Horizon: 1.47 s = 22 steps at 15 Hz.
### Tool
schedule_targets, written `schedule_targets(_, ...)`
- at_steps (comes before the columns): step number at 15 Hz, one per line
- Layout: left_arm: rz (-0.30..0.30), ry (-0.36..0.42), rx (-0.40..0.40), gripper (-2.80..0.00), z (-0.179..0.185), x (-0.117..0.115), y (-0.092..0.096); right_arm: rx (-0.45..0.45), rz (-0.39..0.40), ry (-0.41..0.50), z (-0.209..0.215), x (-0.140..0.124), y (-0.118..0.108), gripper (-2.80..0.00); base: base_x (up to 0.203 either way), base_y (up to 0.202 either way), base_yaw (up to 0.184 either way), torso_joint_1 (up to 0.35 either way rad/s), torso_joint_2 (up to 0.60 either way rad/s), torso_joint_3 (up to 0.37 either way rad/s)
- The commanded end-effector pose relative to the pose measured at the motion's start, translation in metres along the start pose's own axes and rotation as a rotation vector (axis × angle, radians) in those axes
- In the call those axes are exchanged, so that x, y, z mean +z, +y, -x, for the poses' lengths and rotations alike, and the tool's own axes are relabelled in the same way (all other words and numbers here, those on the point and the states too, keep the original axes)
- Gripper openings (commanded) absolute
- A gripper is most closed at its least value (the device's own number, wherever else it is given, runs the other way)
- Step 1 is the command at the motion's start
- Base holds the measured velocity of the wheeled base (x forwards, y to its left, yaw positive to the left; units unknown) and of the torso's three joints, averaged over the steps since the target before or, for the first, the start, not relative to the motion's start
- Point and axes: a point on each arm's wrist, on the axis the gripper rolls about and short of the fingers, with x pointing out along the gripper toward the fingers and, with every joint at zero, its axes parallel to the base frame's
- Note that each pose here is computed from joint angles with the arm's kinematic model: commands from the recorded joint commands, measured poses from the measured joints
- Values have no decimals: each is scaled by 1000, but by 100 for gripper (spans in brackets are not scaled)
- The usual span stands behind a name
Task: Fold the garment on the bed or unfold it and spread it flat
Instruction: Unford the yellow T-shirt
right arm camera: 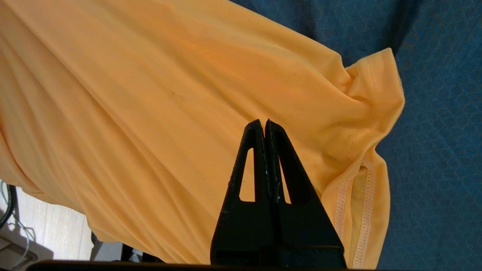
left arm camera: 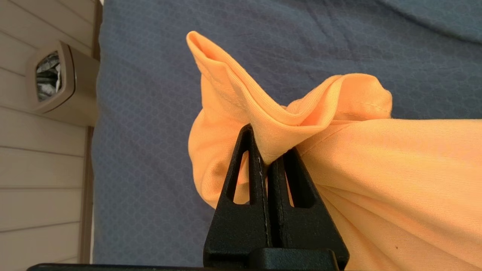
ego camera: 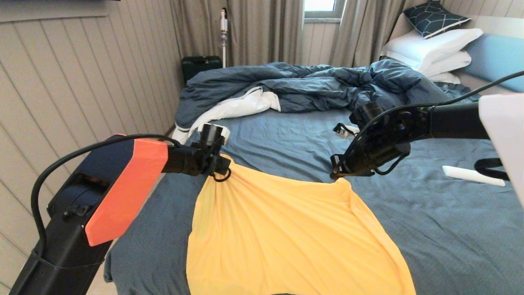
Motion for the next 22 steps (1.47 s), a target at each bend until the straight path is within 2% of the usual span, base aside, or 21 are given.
schedule_targets(1, -2, 3, 1, -280, -1, -1, -1, 1, -1, 3, 0, 0, 0, -280, 0, 0, 0, 0, 0, 0)
schedule_targets(2, -4, 8, 2, -280, -1, -2, -1, 0, -2, 3, 0, 0, -1, -280, 0, 0, 0, 0, 0, 0)
schedule_targets(3, -4, 8, 2, 0, -1, -2, -1, 0, -1, 3, 0, 0, -1, -280, 0, 0, 0, 0, 0, 0)
schedule_targets(7, 5, -13, 8, 0, 6, 6, 3, 0, 0, 0, 1, 0, 0, -280, 0, 0, 0, 0, 0, 0)
schedule_targets(11, 31, -57, 72, 0, 25, 25, 14, 1, 1, -4, 3, 0, 0, -280, 0, 0, 0, 0, 0, 0)
schedule_targets(14, 55, -70, 150, 0, 40, 37, 25, 3, -2, -13, 6, 2, 0, -280, 0, 0, 0, 0, 0, 0)
schedule_targets(15, 69, -45, 168, 0, 42, 34, 29, 3, -4, -19, 7, 4, 1, -280, 0, 0, 0, 0, 0, 0)
schedule_targets(17, 111, 66, 165, 0, 48, 24, 37, 3, -11, -26, 10, 5, 1, -280, 0, 0, 0, 0, 0, 0)
schedule_targets(18, 153, 134, 148, 0, 54, 19, 41, 3, -11, -28, 11, 5, 1, -280, 0, 0, 0, 0, 0, 0)
schedule_targets(19, 204, 200, 96, 0, 64, 16, 44, 2, -11, -27, 11, 5, 0, -280, 0, 0, 0, 0, 0, 0)
schedule_targets(20, 260, 254, 5, 0, 77, 16, 47, 2, -11, -26, 10, 5, 0, -280, 0, 0, 0, 0, 0, 0)
schedule_targets(21, 319, 310, -96, -280, 93, 19, 51, 3, -10, -23, 10, 4, 1, -280, 0, 0, 0, 0, 0, 0)
schedule_targets(22, 373, 367, -194, -280, 112, 22, 56, 3, -10, -24, 11, 4, 1, -280, 0, 0, 0, 0, 0, 0)
